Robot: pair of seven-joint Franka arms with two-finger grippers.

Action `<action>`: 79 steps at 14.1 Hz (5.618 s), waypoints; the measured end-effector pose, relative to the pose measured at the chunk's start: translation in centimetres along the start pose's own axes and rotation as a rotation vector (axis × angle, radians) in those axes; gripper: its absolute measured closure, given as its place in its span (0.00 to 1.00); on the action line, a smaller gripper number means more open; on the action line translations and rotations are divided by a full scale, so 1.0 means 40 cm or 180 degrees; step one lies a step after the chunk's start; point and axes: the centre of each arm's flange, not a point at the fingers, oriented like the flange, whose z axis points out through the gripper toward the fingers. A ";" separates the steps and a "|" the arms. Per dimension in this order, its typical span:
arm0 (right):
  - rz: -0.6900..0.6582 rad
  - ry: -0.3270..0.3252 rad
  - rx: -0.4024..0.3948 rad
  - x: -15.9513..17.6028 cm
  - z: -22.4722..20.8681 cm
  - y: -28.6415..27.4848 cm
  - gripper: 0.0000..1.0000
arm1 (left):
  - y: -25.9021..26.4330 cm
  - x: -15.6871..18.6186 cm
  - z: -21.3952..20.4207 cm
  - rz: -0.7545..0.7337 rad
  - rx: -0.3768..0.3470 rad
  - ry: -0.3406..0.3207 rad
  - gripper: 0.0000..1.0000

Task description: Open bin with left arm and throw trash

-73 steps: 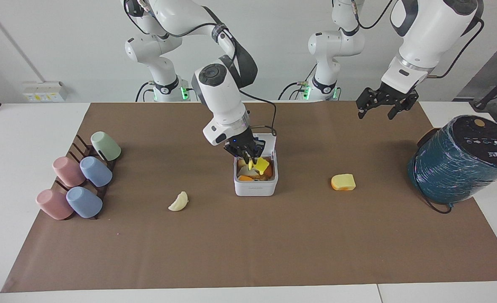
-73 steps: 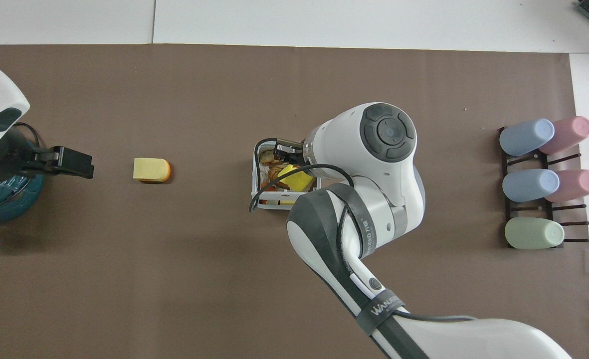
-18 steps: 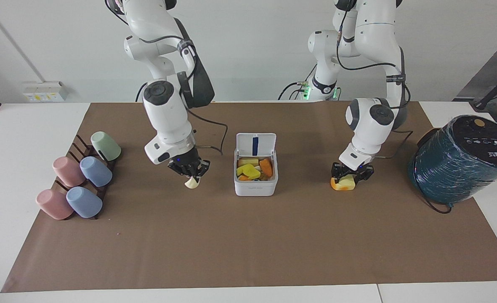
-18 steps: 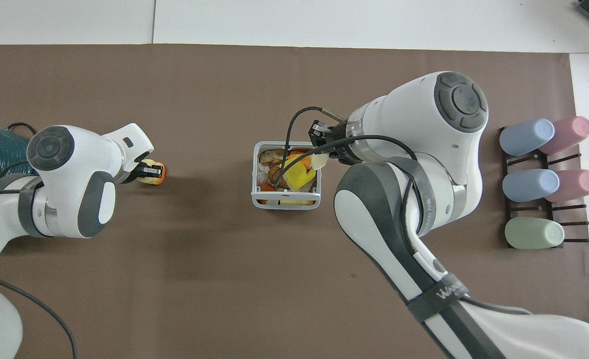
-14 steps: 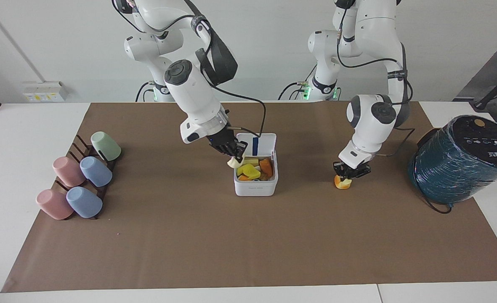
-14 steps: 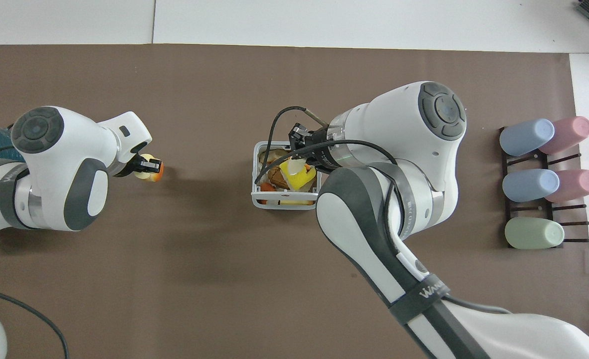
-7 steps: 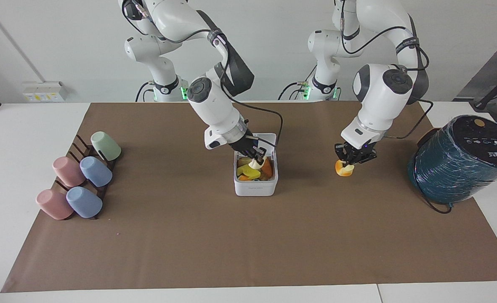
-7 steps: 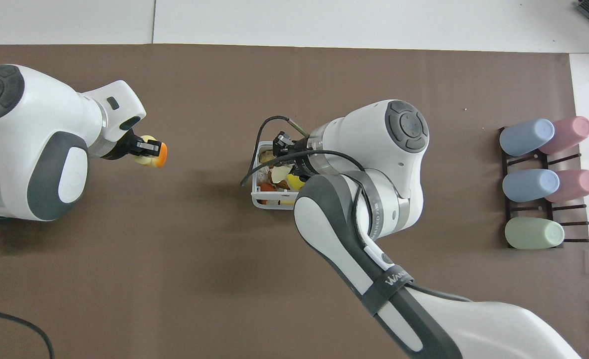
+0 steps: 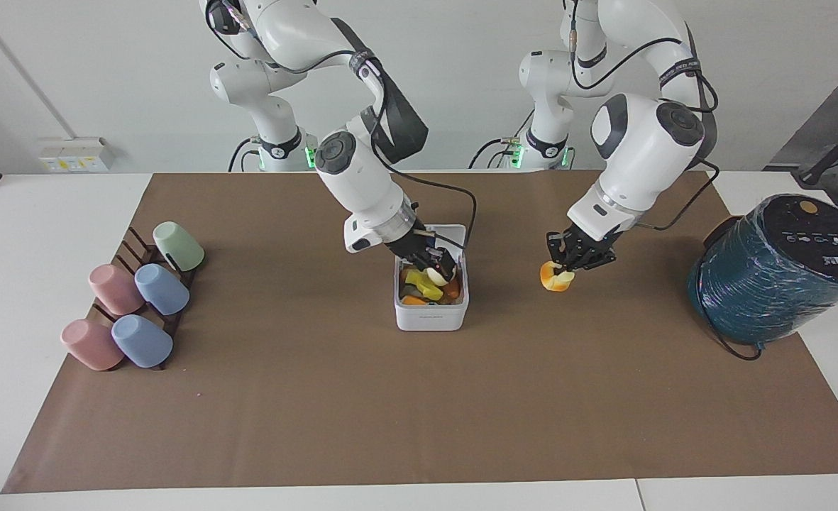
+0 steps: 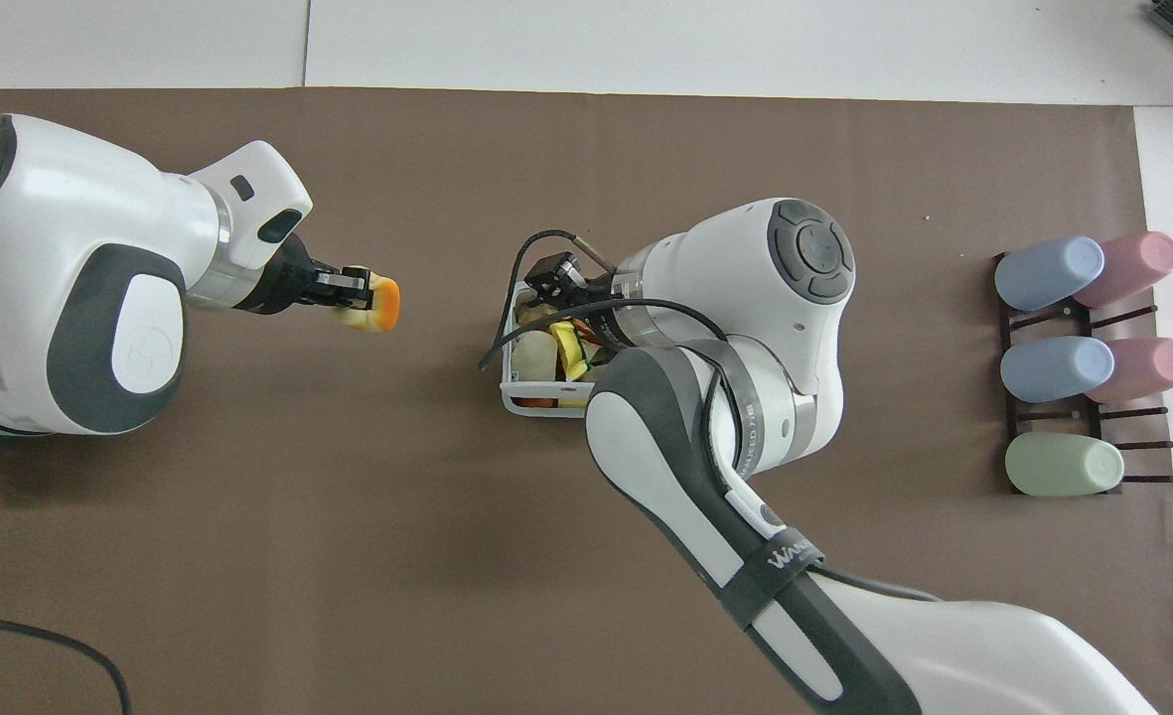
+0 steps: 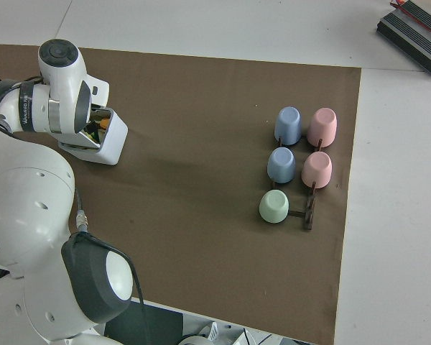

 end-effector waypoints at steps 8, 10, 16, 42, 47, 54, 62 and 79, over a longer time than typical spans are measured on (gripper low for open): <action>-0.0966 0.0862 -0.0524 0.167 -0.249 0.073 0.00 | 0.245 -0.003 0.044 0.0137 -0.0646 0.0342 0.91; -0.1308 0.1006 -0.0823 0.216 -0.308 0.115 0.00 | 0.322 -0.013 0.063 0.0257 -0.0691 0.0457 0.91; -0.1696 0.1049 -0.1229 0.310 -0.570 0.259 0.00 | 0.392 -0.048 0.122 0.0366 -0.0695 0.0405 0.51; -0.1441 0.0680 -0.1486 0.331 -0.948 0.513 0.00 | 0.277 -0.065 0.031 0.0402 -0.0025 0.0117 0.00; -0.1419 0.0614 -0.1511 0.338 -0.926 0.526 0.00 | 0.135 -0.057 -0.047 0.0351 0.0460 0.0076 0.00; -0.1541 0.0578 -0.1502 0.310 -0.900 0.487 0.00 | -0.031 -0.093 -0.200 0.0084 0.0877 -0.0137 0.00; -0.1629 0.0550 -0.1512 0.288 -0.880 0.461 0.00 | -0.149 -0.144 -0.415 -0.0080 0.0941 -0.0402 0.00; -0.1624 0.0510 -0.1455 0.282 -0.876 0.463 0.00 | -0.171 -0.165 -0.573 -0.0086 0.1025 -0.0283 0.00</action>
